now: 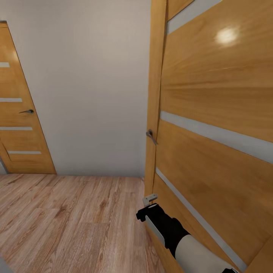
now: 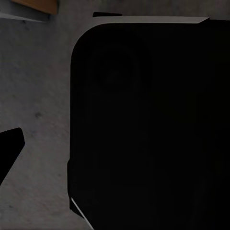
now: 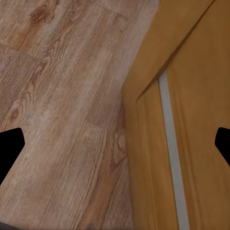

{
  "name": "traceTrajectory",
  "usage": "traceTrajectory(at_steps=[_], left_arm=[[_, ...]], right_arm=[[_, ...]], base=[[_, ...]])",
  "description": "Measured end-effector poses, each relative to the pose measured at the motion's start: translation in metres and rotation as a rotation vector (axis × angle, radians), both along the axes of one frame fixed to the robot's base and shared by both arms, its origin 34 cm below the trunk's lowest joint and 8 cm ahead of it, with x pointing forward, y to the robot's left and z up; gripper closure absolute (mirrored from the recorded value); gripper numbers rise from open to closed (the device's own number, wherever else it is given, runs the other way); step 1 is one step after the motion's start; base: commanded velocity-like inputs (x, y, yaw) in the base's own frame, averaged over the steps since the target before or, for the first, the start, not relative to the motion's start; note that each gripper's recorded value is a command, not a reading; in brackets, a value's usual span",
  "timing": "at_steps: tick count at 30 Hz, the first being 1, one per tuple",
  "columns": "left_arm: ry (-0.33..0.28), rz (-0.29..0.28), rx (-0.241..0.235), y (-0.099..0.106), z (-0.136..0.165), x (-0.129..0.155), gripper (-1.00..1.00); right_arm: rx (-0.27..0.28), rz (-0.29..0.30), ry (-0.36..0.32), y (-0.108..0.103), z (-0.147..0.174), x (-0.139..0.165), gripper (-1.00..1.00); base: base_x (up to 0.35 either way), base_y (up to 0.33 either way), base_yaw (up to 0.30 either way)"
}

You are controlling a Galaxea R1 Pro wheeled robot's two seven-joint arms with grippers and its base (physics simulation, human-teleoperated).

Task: Move the two storage containers from the living room to the garage. In the garage, place one container on the floor and stack the other container on top of it (either order is fine).

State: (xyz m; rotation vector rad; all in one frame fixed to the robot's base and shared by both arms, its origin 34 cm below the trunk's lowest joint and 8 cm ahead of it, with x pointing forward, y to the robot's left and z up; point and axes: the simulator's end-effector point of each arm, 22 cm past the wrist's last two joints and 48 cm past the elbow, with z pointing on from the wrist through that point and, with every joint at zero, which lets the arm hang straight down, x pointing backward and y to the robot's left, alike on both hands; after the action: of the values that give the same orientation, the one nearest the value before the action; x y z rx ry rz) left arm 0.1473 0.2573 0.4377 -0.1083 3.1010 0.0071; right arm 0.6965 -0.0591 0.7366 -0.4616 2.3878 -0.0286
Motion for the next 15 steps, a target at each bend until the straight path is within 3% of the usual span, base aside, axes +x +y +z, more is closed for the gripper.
traceTrajectory(at_steps=[15], left_arm=[[0.0, 0.0, 0.001, 0.0008, 0.0, 0.0002, -1.0]], right_arm=[[-0.007, -0.006, -0.005, -0.0021, 0.0006, 0.001, -1.0]], base=[[0.0, 0.0, 0.0]])
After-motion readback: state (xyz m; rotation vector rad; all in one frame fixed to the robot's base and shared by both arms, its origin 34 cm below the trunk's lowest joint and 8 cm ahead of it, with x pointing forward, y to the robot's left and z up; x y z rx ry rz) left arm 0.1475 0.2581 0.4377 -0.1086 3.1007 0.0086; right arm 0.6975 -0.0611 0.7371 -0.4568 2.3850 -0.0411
